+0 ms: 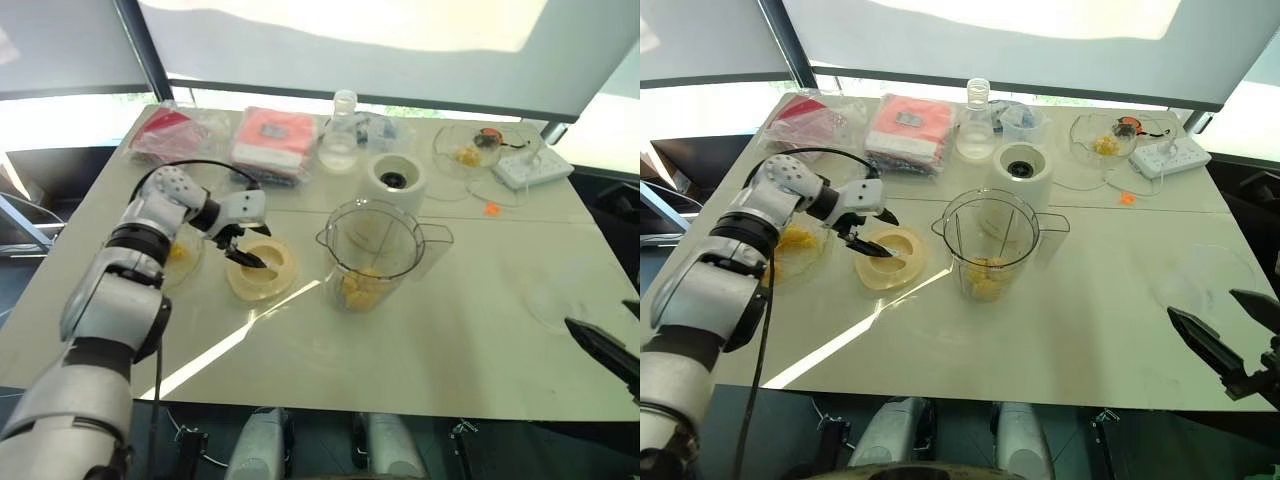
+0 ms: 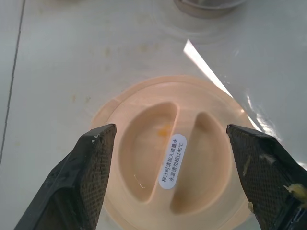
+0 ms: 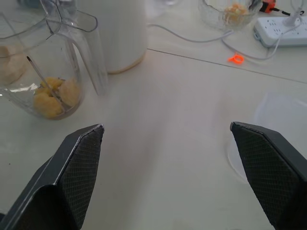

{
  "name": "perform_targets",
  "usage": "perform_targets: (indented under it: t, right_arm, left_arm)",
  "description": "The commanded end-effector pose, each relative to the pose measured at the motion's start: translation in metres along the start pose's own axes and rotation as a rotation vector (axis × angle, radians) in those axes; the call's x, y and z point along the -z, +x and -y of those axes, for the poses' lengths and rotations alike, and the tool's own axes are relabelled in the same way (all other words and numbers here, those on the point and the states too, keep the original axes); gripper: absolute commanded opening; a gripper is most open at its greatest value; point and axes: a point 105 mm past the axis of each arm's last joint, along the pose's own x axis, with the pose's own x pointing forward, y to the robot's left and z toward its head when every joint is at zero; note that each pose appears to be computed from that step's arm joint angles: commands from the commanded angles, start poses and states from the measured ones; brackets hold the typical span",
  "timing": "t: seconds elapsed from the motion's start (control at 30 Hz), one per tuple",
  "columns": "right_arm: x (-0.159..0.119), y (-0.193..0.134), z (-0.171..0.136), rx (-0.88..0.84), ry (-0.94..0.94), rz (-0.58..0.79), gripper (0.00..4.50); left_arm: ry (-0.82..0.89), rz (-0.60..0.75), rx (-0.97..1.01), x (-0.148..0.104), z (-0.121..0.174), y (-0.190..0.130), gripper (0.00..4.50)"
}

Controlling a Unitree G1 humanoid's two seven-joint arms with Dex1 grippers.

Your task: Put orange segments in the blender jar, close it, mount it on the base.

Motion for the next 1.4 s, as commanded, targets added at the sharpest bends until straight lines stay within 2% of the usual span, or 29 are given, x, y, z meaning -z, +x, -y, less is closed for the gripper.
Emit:
perform_targets:
  t: [0.03,0.27,0.43,0.53,0.73,0.93,1.03,1.13,1.33,1.4]
  right_arm:
    - [-0.015,0.003,-0.014,-0.023,-0.022,0.05,4.45]
    - [-0.025,0.01,-0.032,-0.074,-0.007,0.088,4.45]
    - [-0.029,0.016,-0.042,-0.112,-0.016,0.098,4.45]
    - [-0.03,0.02,-0.042,-0.118,-0.018,0.101,4.5]
    - [-0.03,0.024,-0.043,-0.133,-0.02,0.107,4.5]
    - [-0.032,0.024,-0.049,-0.16,-0.029,0.111,4.5]
    - [-0.025,0.026,-0.05,-0.159,-0.025,0.097,4.5]
    - [-0.018,0.029,-0.051,-0.162,0.0,0.089,4.5]
    - [-0.007,0.033,-0.045,-0.142,0.02,0.077,4.5]
    - [-0.006,0.035,-0.044,-0.143,0.025,0.081,4.5]
  left_arm:
    - [0.068,-0.06,0.002,-0.007,-0.006,0.002,3.83]
    - [0.098,-0.184,0.01,0.004,-0.004,0.019,3.83]
    - [0.063,-0.208,0.014,0.013,0.001,0.028,3.83]
    - [0.017,-0.188,0.022,0.014,0.004,0.033,3.08]
    - [0.005,-0.233,0.017,0.025,0.007,0.035,0.25]
    - [0.034,-0.233,-0.004,0.024,0.003,0.028,0.24]
    - [0.078,-0.147,-0.122,-0.003,-0.023,0.003,0.24]
    - [0.13,0.002,-0.173,-0.044,-0.039,-0.026,0.24]
    - [0.205,0.183,-0.217,-0.104,-0.054,-0.087,0.24]
    - [0.223,0.262,-0.237,-0.132,-0.057,-0.11,0.24]
